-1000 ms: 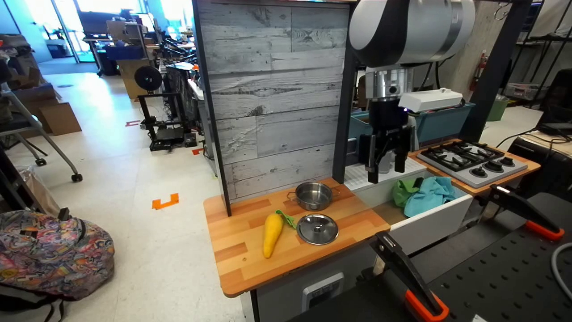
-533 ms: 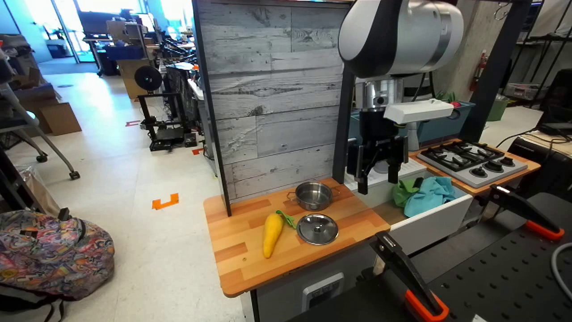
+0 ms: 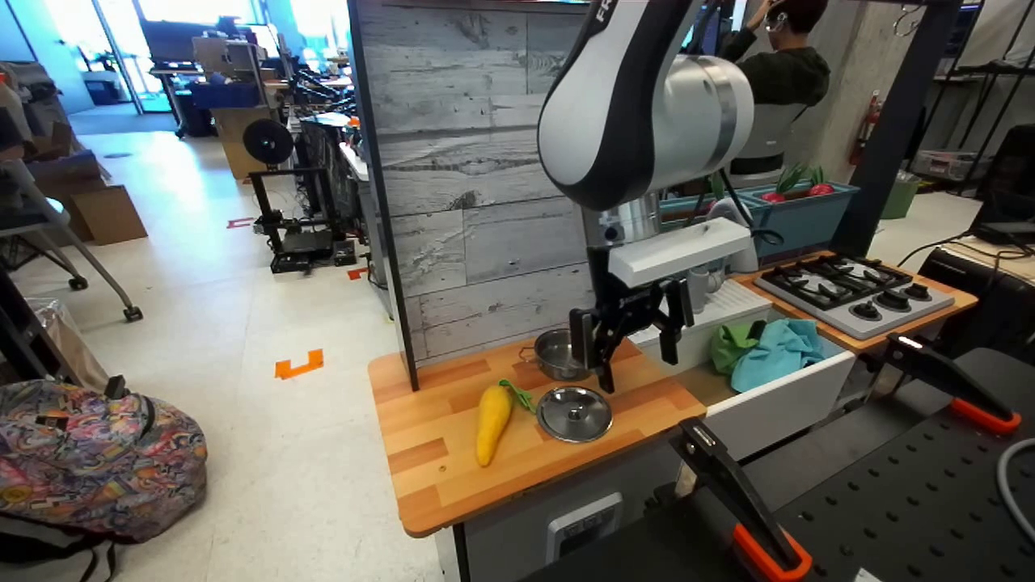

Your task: Put the silver lid on the silver pot

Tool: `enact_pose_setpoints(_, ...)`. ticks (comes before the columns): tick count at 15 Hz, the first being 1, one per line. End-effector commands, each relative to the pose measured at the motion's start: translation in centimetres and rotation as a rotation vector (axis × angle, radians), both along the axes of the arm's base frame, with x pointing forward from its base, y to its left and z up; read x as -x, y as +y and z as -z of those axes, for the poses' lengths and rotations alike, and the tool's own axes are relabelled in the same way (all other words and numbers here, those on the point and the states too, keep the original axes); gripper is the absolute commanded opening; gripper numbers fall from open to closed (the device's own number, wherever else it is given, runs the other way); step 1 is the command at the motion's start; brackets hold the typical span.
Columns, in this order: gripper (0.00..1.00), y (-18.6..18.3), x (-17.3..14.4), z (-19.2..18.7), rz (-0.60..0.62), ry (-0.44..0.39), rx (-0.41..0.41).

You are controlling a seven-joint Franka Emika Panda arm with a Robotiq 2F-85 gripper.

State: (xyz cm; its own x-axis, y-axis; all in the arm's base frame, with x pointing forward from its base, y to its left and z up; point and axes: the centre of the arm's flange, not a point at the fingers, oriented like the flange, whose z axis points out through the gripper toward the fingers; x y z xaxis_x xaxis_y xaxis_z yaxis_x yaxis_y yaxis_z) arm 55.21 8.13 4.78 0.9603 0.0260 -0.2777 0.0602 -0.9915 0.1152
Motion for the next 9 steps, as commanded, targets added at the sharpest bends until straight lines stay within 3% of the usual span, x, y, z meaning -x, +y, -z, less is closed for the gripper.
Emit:
enact_pose_setpoints(1, 1.00, 2.1, -1.7, 2.7, 0.030, -0.095, 0.104)
enact_pose_setpoints(9, 1.00, 4.3, -2.2, 6.3, 0.014, -0.315, 0.141)
